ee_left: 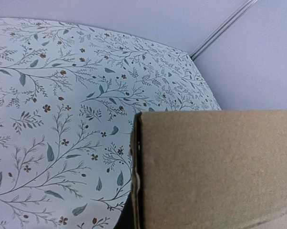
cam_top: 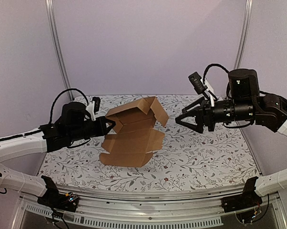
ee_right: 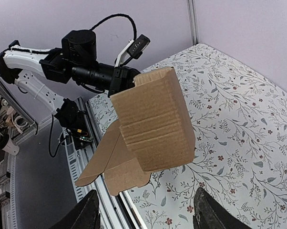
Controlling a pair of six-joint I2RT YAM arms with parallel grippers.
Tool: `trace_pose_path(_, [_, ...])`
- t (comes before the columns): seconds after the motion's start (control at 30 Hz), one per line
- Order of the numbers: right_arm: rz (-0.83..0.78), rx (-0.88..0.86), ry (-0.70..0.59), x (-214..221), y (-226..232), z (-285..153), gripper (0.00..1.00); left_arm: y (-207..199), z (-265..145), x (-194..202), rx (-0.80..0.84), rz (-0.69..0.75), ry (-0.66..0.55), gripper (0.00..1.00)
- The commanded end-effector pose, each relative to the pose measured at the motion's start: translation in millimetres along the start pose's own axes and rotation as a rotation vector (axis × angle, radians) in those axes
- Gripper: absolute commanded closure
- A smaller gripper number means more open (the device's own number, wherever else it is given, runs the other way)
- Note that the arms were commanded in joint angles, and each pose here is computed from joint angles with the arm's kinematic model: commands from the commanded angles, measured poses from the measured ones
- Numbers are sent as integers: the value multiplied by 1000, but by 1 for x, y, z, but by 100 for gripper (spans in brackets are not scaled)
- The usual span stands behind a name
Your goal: Fold the paper box
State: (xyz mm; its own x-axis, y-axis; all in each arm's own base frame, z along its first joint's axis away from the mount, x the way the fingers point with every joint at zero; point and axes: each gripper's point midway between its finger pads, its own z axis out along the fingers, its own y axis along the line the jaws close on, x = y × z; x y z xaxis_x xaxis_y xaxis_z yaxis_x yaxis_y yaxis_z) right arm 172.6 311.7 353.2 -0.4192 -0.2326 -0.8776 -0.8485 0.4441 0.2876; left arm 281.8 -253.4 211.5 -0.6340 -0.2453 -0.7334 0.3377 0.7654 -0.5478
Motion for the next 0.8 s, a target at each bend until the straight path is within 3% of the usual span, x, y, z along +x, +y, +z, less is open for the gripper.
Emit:
trace_pose_path(0.0, [-113, 23, 64, 1, -3, -4, 36, 0, -4, -5, 0, 30, 14, 100])
trace_pose_path(0.43, [-202, 14, 138, -1, -12, 41, 45, -3, 2, 9, 23, 53, 88, 100])
trace_pose_path(0.77, [-168, -34, 172, 11, -11, 66, 49, 0, 8, 16, 21, 40, 114, 100])
